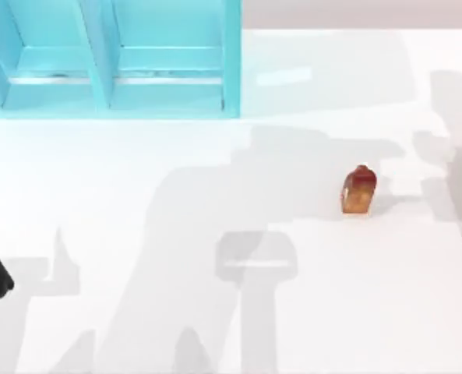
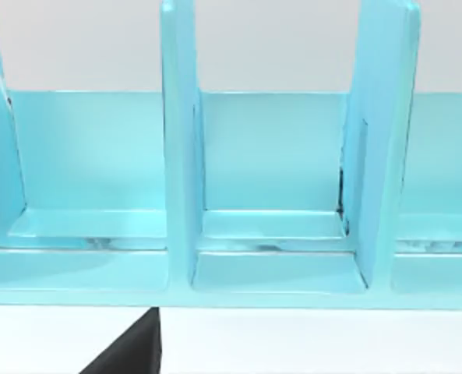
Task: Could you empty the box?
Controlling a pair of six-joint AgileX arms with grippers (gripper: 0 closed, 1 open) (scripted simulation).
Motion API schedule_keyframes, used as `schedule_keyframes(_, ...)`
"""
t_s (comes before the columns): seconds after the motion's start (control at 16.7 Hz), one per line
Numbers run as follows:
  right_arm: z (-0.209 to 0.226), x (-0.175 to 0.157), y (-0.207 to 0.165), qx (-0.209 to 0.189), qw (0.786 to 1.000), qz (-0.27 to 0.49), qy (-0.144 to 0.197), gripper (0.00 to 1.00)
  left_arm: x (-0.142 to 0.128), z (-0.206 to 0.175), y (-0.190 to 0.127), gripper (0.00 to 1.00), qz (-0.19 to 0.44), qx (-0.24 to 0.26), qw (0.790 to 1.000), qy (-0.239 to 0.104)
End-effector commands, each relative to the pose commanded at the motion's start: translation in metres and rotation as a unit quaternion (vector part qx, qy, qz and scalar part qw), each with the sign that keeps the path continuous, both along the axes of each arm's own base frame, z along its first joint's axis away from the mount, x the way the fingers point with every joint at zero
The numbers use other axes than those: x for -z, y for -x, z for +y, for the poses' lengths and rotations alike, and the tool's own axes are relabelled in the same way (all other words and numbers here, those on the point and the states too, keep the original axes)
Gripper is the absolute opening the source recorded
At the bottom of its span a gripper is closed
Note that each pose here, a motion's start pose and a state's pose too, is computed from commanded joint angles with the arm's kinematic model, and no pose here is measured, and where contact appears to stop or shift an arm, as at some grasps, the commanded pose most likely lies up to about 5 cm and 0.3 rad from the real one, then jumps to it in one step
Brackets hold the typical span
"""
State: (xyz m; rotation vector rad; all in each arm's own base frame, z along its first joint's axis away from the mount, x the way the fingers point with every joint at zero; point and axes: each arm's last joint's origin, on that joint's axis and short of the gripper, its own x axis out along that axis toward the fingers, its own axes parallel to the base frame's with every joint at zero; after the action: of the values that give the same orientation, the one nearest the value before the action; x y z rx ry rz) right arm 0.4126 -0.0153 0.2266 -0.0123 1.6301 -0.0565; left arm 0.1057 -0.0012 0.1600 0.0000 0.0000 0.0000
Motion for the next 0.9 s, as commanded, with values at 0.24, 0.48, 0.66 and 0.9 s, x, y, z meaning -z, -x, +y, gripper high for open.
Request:
schedule_keyframes(0.24, -0.086, -0.018, 0.021, 0.002, 1.0, -0.019, -0.009, 1.0, 0.0, 0.0, 0.0, 1.0, 0.0, 0.0, 1.0, 0.0)
schedule_keyframes(0.48, -0.146, -0.029, 0.051, 0.007, 0.999, -0.026, -0.024, 1.0, 0.0, 0.0, 0.0, 1.0, 0.0, 0.0, 1.0, 0.0)
schedule_keyframes(0.66, -0.154, -0.033, 0.057, 0.007, 0.999, -0.032, -0.024, 1.0, 0.0, 0.0, 0.0, 1.0, 0.0, 0.0, 1.0, 0.0)
schedule_keyframes(0.9, -0.154, -0.031, 0.056, 0.006, 0.999, -0.031, -0.023, 1.0, 0.0, 0.0, 0.0, 1.0, 0.0, 0.0, 1.0, 0.0)
